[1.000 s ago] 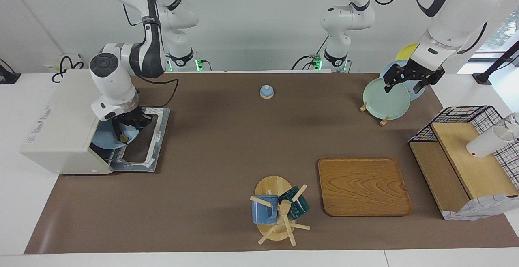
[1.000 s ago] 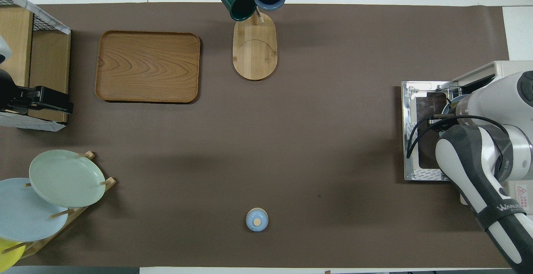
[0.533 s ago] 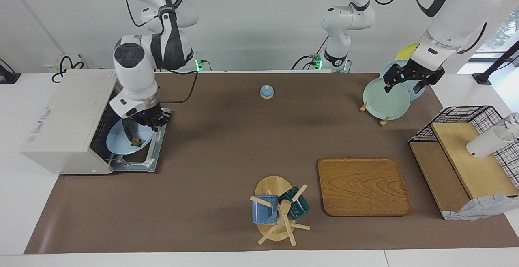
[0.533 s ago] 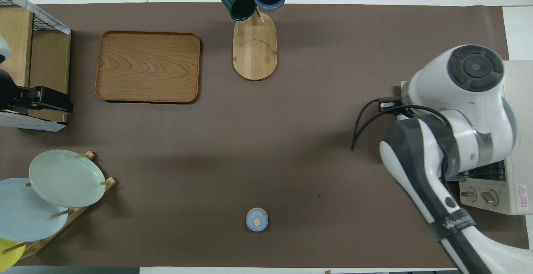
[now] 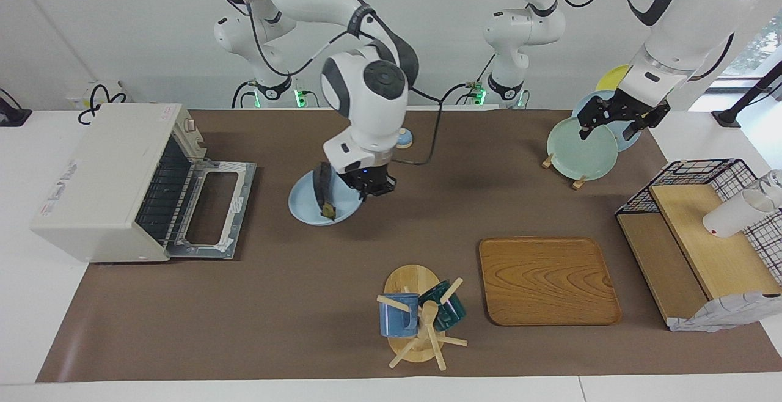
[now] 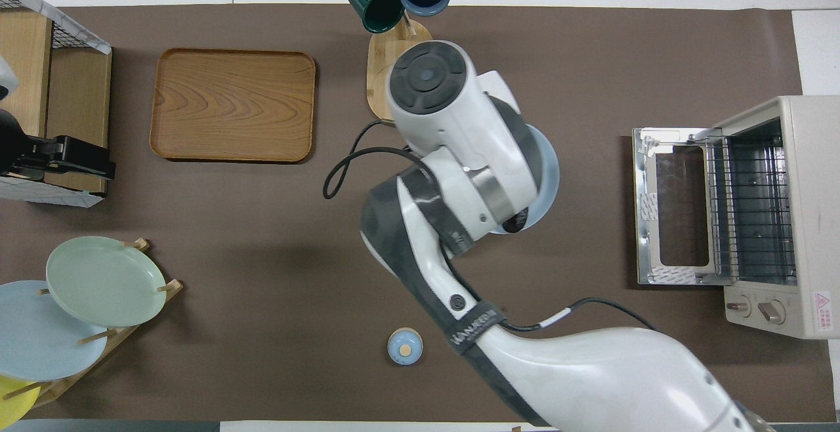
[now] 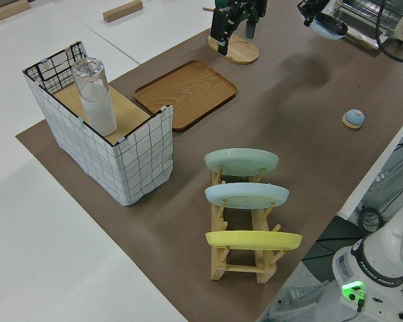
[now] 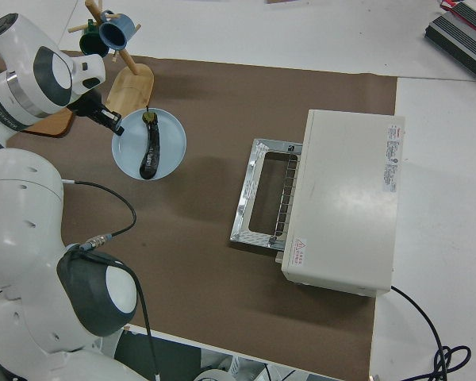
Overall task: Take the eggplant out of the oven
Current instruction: 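Pull the plate out and set it mid-table with the right gripper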
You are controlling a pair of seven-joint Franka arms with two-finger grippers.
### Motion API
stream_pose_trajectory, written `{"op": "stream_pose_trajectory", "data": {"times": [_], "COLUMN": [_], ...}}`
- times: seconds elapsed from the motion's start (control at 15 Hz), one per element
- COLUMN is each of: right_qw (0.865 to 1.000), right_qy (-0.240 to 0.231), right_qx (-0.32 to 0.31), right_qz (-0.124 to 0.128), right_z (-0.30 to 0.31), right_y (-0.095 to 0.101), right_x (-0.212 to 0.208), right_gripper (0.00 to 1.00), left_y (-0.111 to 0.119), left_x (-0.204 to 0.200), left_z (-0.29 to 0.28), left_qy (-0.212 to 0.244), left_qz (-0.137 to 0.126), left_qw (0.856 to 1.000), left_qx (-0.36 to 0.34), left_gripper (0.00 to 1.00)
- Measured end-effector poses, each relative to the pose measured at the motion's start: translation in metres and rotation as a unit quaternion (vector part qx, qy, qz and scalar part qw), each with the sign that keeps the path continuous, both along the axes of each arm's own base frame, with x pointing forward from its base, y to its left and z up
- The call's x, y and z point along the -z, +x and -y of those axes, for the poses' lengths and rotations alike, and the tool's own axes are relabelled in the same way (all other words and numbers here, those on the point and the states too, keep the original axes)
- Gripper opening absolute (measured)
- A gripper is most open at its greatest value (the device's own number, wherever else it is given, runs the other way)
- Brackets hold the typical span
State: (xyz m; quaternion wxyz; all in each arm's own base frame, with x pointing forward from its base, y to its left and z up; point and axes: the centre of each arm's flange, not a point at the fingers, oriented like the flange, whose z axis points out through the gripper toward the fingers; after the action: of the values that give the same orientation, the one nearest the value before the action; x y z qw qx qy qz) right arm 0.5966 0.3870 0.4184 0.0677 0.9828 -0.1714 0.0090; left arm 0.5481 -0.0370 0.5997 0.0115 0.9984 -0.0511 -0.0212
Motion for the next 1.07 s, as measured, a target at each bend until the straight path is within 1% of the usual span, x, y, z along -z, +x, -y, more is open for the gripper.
{"op": "stream_pose_trajectory", "data": {"times": [0.07,0.13,0.2,0.27,0.4,0.6,0.8,0.87,0.93,1.0,1.07], "right_qw": [1.0,0.998,0.995,0.994,0.994,0.995,0.993,0.992,0.992,0.991,0.991], "right_qy": [0.018,0.048,0.073,0.083,0.085,0.075,0.091,0.097,0.099,0.101,0.101], "right_qx": [0.017,0.038,0.052,0.054,0.051,0.05,0.057,0.058,0.059,0.06,0.062], "right_qz": [0.013,0.029,0.04,0.045,0.043,0.032,0.047,0.053,0.056,0.058,0.059], "right_z": [-0.027,-0.048,-0.061,-0.069,-0.082,-0.082,-0.078,-0.077,-0.076,-0.074,-0.072], "right_y": [-0.001,-0.001,0.0,-0.003,-0.011,-0.018,-0.015,-0.013,-0.011,-0.01,-0.009], "right_x": [0.014,0.021,0.024,0.026,0.033,0.064,0.082,0.082,0.079,0.075,0.07], "right_gripper": [0.03,0.03,0.03,0.03,0.03,0.03,0.05,0.1,0.11,0.16,0.25], "left_y": [0.0,0.0,0.0,0.0,0.0,0.0,0.0,0.0,0.0,0.0,0.0], "left_x": [0.0,0.0,0.0,0.0,0.0,0.0,0.0,0.0,0.0,0.0,0.0], "left_z": [0.0,0.0,0.0,0.0,0.0,0.0,0.0,0.0,0.0,0.0,0.0], "left_qy": [0.0,0.0,0.0,0.0,0.0,0.0,0.0,0.0,0.0,0.0,0.0], "left_qz": [0.0,0.0,0.0,0.0,0.0,0.0,0.0,0.0,0.0,0.0,0.0], "left_qw": [1.0,1.0,1.0,1.0,1.0,1.0,1.0,1.0,1.0,1.0,1.0], "left_qx": [0.0,0.0,0.0,0.0,0.0,0.0,0.0,0.0,0.0,0.0,0.0], "left_gripper": [1.0,1.0,1.0,1.0,1.0,1.0,1.0,1.0,1.0,1.0,1.0]}}
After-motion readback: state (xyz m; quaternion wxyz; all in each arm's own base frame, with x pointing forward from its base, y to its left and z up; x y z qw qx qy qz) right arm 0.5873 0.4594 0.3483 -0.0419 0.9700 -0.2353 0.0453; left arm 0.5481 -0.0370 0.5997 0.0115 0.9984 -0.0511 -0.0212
